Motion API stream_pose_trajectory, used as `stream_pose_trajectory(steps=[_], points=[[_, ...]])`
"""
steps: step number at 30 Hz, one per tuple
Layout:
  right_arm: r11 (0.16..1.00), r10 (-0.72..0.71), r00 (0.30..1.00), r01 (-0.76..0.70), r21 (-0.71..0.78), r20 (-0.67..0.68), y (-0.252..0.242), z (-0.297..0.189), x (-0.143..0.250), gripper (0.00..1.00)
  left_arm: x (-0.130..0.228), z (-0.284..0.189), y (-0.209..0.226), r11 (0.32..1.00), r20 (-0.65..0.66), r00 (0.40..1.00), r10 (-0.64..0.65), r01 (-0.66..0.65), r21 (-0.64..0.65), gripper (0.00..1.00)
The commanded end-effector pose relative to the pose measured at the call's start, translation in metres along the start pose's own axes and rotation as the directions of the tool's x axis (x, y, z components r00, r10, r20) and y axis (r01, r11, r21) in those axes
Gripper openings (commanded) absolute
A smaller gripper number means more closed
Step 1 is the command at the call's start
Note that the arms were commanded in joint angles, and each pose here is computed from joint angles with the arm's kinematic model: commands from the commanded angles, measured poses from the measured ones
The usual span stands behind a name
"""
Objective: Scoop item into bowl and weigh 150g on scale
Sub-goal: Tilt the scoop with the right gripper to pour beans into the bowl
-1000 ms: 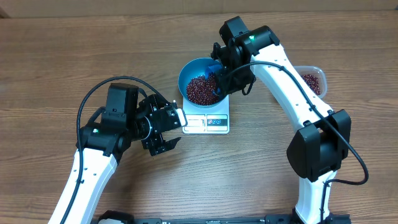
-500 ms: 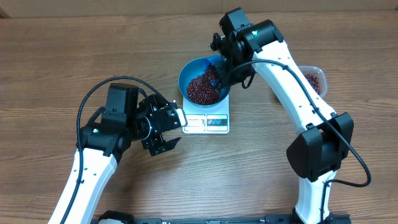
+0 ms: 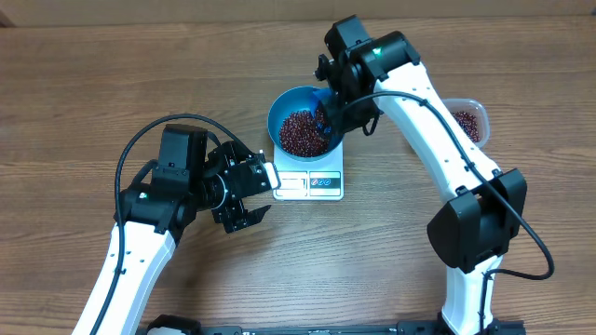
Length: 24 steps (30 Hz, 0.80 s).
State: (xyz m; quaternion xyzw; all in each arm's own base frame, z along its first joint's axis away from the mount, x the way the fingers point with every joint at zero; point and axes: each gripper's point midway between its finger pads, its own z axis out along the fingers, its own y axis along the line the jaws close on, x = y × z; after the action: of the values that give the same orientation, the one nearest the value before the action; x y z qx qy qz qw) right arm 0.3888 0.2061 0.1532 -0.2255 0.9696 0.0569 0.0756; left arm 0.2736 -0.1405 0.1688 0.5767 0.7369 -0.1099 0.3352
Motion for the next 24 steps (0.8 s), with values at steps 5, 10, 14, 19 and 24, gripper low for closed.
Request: stream_pose_trajectory(steps=[5, 10, 14, 19, 24], points=[[0.996, -0.047, 0.998, 0.044, 0.08, 0.035, 0.009, -0.008, -0.008, 0.04, 0.0, 0.003, -0.004, 1.0, 0.003, 1.0, -0.01, 0.01, 0.017, 1.0], [0.996, -0.048, 0.998, 0.045, 0.079, 0.033, 0.011, -0.008, -0.007, 0.04, 0.0, 0.003, -0.004, 1.0, 0.003, 1.0, -0.01, 0.01, 0.017, 0.99], [0.996, -0.048, 0.998, 0.046, 0.079, 0.034, 0.011, -0.008, -0.008, 0.04, 0.0, 0.003, -0.004, 1.0, 0.003, 1.0, -0.01, 0.01, 0.017, 0.99], [0.996, -0.048, 0.998, 0.046, 0.079, 0.034, 0.011, -0.008, -0.008, 0.04, 0.0, 0.003, -0.004, 1.0, 0.003, 1.0, -0.01, 0.01, 0.017, 0.99], [0.996, -0.048, 0.998, 0.046, 0.079, 0.034, 0.011, -0.008, -0.008, 0.04, 0.0, 0.003, -0.004, 1.0, 0.003, 1.0, -0.01, 0.01, 0.017, 1.0]])
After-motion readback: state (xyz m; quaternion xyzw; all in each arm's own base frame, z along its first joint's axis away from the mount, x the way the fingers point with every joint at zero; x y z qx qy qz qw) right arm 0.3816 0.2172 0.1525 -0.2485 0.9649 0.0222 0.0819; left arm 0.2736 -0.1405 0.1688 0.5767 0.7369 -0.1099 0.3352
